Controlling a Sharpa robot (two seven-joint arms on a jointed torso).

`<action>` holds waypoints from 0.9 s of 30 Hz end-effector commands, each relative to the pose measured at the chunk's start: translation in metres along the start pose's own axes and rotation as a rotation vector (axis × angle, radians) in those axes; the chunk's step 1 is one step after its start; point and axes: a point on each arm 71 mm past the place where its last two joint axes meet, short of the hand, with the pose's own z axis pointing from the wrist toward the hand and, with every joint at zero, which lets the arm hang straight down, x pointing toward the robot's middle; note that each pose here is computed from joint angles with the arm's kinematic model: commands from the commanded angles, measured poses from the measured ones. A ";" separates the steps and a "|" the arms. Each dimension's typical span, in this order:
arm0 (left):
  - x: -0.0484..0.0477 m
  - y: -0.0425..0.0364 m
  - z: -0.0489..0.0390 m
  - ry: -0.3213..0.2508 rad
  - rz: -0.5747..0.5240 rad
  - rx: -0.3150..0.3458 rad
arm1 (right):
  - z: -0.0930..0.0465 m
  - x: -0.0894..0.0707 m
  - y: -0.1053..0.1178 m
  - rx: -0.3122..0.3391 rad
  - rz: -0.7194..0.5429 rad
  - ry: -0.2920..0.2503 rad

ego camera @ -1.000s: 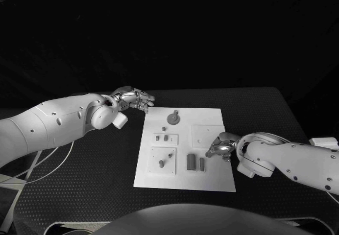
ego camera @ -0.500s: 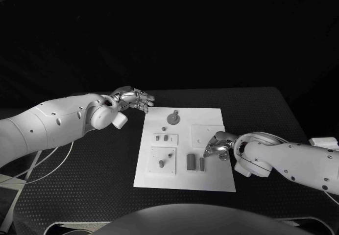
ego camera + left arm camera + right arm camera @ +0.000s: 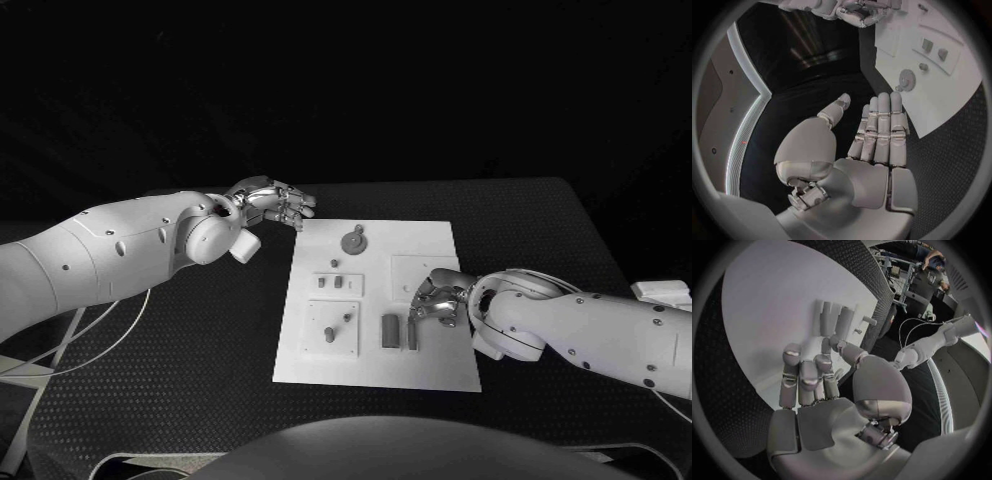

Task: Assemble the parts on the task board

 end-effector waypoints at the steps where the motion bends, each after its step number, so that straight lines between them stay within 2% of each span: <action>1: 0.0018 -0.0016 0.0003 0.013 -0.001 0.010 | 0.001 0.001 0.003 -0.036 -0.090 -0.010; 8: 0.0009 -0.0012 -0.0003 0.011 -0.001 0.007 | 0.001 0.002 0.002 -0.042 -0.157 -0.013; 27: 0.0009 -0.0008 -0.0007 0.013 -0.001 0.004 | 0.004 0.010 0.001 -0.058 -0.182 0.000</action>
